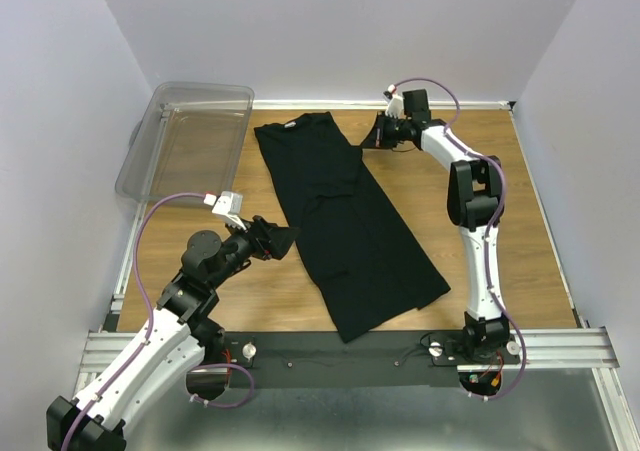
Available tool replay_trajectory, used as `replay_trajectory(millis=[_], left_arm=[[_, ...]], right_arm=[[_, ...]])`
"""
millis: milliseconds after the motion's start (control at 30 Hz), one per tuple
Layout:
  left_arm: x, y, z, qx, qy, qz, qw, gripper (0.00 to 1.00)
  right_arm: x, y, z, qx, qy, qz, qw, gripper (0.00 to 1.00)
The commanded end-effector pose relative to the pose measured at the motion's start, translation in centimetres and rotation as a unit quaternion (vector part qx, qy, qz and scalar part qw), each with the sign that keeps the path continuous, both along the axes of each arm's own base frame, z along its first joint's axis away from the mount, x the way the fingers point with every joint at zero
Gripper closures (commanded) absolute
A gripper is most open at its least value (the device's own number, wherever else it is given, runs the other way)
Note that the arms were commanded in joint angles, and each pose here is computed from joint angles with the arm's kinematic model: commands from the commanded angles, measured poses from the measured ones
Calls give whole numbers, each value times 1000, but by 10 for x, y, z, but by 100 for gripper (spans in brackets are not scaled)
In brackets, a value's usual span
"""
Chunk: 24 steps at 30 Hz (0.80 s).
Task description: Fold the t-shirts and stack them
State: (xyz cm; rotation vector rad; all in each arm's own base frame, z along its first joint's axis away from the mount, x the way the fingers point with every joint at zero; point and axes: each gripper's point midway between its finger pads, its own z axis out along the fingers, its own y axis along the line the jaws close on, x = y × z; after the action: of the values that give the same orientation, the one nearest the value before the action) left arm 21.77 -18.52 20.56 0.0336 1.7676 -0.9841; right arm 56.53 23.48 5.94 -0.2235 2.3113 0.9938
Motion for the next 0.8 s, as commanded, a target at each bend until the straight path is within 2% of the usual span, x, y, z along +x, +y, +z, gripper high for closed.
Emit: replay_trajectory(millis=[0, 400, 600, 633, 667, 767], left_arm=[[1, 1, 7, -4, -12, 3, 1000, 13], [-1, 2, 10, -9, -17, 4, 1000, 13], [0, 2, 9, -6, -16, 4, 1000, 13], [0, 2, 10, -6, -17, 4, 1000, 13], [0, 2, 9, -6, -16, 4, 1000, 13], [0, 2, 11, -7, -18, 4, 1000, 13]], right_arm=[[-15, 23, 47, 17, -38, 37, 998, 99], [-81, 130, 21, 0, -24, 136, 990, 99], [-100, 156, 2, -20, -18, 154, 988, 100], [-98, 155, -2, -25, -18, 150, 988, 97], [-96, 156, -4, -26, -15, 146, 989, 83], [-97, 155, -14, -33, -9, 150, 988, 62]])
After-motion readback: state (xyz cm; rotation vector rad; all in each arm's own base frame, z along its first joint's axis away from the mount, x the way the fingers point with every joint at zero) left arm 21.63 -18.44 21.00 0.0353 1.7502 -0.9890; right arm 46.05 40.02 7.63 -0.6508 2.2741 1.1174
